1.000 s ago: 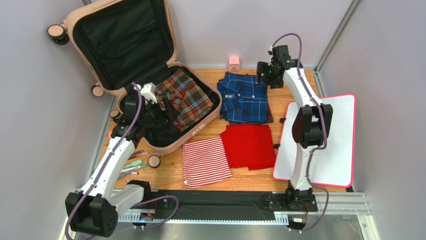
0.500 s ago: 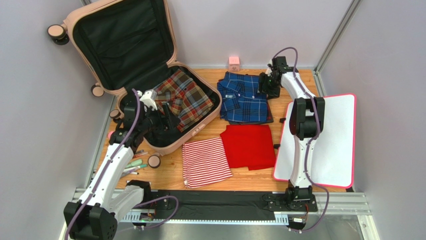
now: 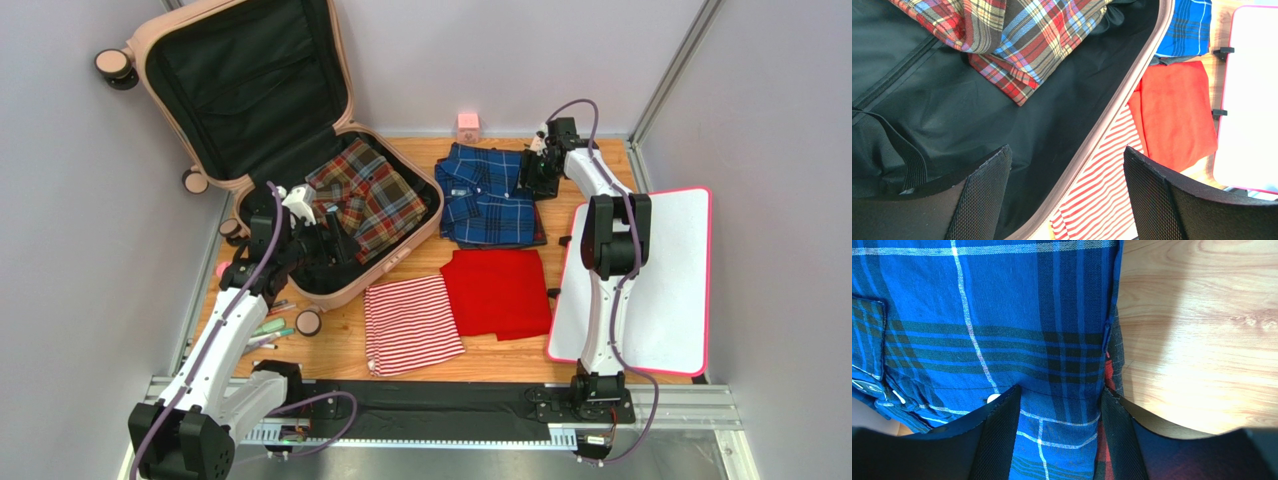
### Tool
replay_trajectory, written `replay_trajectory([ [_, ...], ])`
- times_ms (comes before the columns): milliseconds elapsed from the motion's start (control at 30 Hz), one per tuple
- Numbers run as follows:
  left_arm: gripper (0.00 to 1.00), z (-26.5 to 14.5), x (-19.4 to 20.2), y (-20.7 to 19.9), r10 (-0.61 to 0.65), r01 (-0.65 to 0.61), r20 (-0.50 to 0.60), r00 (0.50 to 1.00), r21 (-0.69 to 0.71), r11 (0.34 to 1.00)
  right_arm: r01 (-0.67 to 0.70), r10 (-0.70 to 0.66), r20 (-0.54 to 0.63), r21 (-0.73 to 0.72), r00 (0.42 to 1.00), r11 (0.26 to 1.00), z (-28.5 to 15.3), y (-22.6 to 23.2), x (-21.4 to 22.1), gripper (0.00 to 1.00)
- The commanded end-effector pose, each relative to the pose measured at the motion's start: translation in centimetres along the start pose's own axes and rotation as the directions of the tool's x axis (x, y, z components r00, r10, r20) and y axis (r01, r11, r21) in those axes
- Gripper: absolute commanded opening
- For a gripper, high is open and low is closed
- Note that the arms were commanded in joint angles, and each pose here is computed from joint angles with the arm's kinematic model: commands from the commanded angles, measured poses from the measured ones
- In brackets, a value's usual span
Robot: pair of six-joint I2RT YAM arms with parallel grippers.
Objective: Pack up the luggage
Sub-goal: Pick up the clothes from the corner of the board.
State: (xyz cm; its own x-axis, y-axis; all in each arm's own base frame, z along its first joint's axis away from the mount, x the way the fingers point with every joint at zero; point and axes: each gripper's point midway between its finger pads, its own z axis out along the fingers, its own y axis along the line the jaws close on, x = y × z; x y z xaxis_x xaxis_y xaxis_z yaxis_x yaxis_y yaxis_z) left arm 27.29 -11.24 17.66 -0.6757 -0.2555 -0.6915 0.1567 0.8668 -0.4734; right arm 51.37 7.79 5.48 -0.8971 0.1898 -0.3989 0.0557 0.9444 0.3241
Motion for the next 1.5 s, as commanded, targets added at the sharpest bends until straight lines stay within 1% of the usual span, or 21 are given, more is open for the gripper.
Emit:
replay_trajectory([
  [0, 0.88, -0.1, -0.6, -0.5, 0.031, -0.032, 0.016, 0.999, 0.018, 0.999, 0.039, -0.038, 0.013, -0.032, 0.999, 0.999, 0.4, 0.6, -0.2, 0.59],
  [33, 0.88, -0.1, -0.6, -0.4, 0.032, -0.033, 0.015, 0.999, 0.017, 0.999, 0.041, -0.041, 0.009, -0.038, 0.999, 0.998, 0.4, 0.7, -0.1, 0.53],
  [100, 0.88, -0.1, -0.6, -0.4, 0.033, -0.033, 0.018, 0.999, 0.012, 0.999, 0.039, -0.039, 0.006, -0.043, 0.999, 0.998, 0.2, 0.8, 0.0, 0.43],
  [133, 0.88, -0.1, -0.6, -0.3, 0.031, -0.031, 0.018, 0.999, 0.009, 0.999, 0.036, -0.036, 0.013, -0.041, 0.999, 0.998, -0.2, 0.8, -0.2, 0.21],
  [167, 0.88, -0.1, -0.6, -0.2, 0.029, -0.029, 0.020, 0.999, 0.003, 1.000, 0.027, -0.027, 0.009, -0.036, 1.000, 0.999, -0.5, 0.9, -0.1, 0.10],
  [200, 0.88, -0.1, -0.7, -0.2, 0.029, -0.029, 0.023, 0.999, 0.004, 1.000, 0.030, -0.029, 0.014, -0.036, 0.999, 0.999, -0.8, 1.2, -0.2, 0.02],
  [233, 0.88, -0.1, -0.8, -0.3, 0.028, -0.028, 0.026, 0.999, 0.005, 1.000, 0.031, -0.030, 0.018, -0.037, 0.999, 0.999, -1.2, 1.3, -0.3, 0.00],
  [333, 0.88, 0.0, -0.9, -0.4, 0.026, -0.026, 0.030, 0.999, 0.010, 1.000, 0.051, -0.048, 0.054, -0.044, 0.997, 0.998, -3.4, 2.6, -0.9, 0.00],
  [467, 0.88, -0.1, -1.2, -0.5, 0.028, -0.029, 0.034, 0.999, 0.012, 1.000, 0.085, -0.080, 0.120, -0.039, 0.990, 0.996, -6.7, 4.5, -2.0, 0.00],
  [500, 0.88, -0.1, -1.3, -0.5, 0.032, -0.032, 0.036, 0.999, 0.012, 0.999, 0.097, -0.090, 0.154, -0.035, 0.984, 0.995, -8.1, 5.3, -2.6, 0.00],
  [633, 0.88, 0.0, -1.0, -0.3, 0.031, -0.031, 0.028, 0.999, 0.008, 0.999, 0.109, -0.101, 0.210, -0.025, 0.972, 0.994, -11.2, 7.2, -3.4, 0.00],
  [700, 0.88, 0.1, -0.8, -0.3, 0.029, -0.029, 0.027, 0.999, 0.009, 1.000, 0.136, -0.131, 0.253, -0.001, 0.959, 0.991, -12.8, 8.6, -4.0, 0.00],
  [767, 0.88, 0.3, -0.5, -0.2, 0.024, -0.025, 0.023, 0.999, 0.012, 1.000, 0.165, -0.167, 0.272, 0.032, 0.948, 0.986, -13.8, 9.9, -4.0, 0.00],
  [833, 0.88, 0.4, -0.5, -0.2, 0.021, -0.021, 0.023, 1.000, 0.017, 1.000, 0.187, -0.188, 0.315, 0.034, 0.930, 0.982, -15.7, 11.3, -4.6, 0.00],
  [900, 0.88, 0.6, -0.4, -0.1, 0.020, -0.020, 0.016, 1.000, 0.015, 1.000, 0.209, -0.209, 0.330, 0.037, 0.921, 0.977, -16.8, 12.6, -4.4, 0.00],
  [933, 0.88, 0.7, -0.5, -0.1, 0.018, -0.018, 0.015, 1.000, 0.014, 1.000, 0.220, -0.217, 0.349, 0.032, 0.912, 0.975, -18.0, 13.4, -4.7, 0.00],
  [1033, 0.88, 1.0, -0.6, -0.1, 0.020, -0.020, 0.009, 1.000, 0.017, 1.000, 0.260, -0.246, 0.370, 0.012, 0.896, 0.966, -19.6, 15.5, -4.2, 0.00],
  [1067, 0.88, 1.1, -0.8, -0.2, 0.023, -0.023, 0.014, 1.000, 0.020, 1.000, 0.291, -0.268, 0.391, 0.001, 0.881, 0.957, -20.5, 17.0, -4.2, 0.00],
  [1133, 0.88, 1.4, -1.0, -0.1, 0.019, -0.019, 0.008, 1.000, 0.015, 1.000, 0.320, -0.287, 0.407, -0.013, 0.867, 0.947, -21.5, 18.4, -3.8, 0.00],
  [1167, 0.88, 1.4, -1.1, -0.2, 0.013, -0.013, 0.007, 1.000, 0.013, 1.000, 0.354, -0.306, 0.424, -0.038, 0.853, 0.934, -22.3, 20.1, -3.4, 0.00],
  [1467, 0.88, 1.9, -2.3, -0.3, -0.009, 0.009, -0.004, 1.000, -0.003, 1.000, 0.490, -0.351, 0.514, -0.162, 0.783, 0.856, -26.2, 29.0, -0.7, 0.00],
])
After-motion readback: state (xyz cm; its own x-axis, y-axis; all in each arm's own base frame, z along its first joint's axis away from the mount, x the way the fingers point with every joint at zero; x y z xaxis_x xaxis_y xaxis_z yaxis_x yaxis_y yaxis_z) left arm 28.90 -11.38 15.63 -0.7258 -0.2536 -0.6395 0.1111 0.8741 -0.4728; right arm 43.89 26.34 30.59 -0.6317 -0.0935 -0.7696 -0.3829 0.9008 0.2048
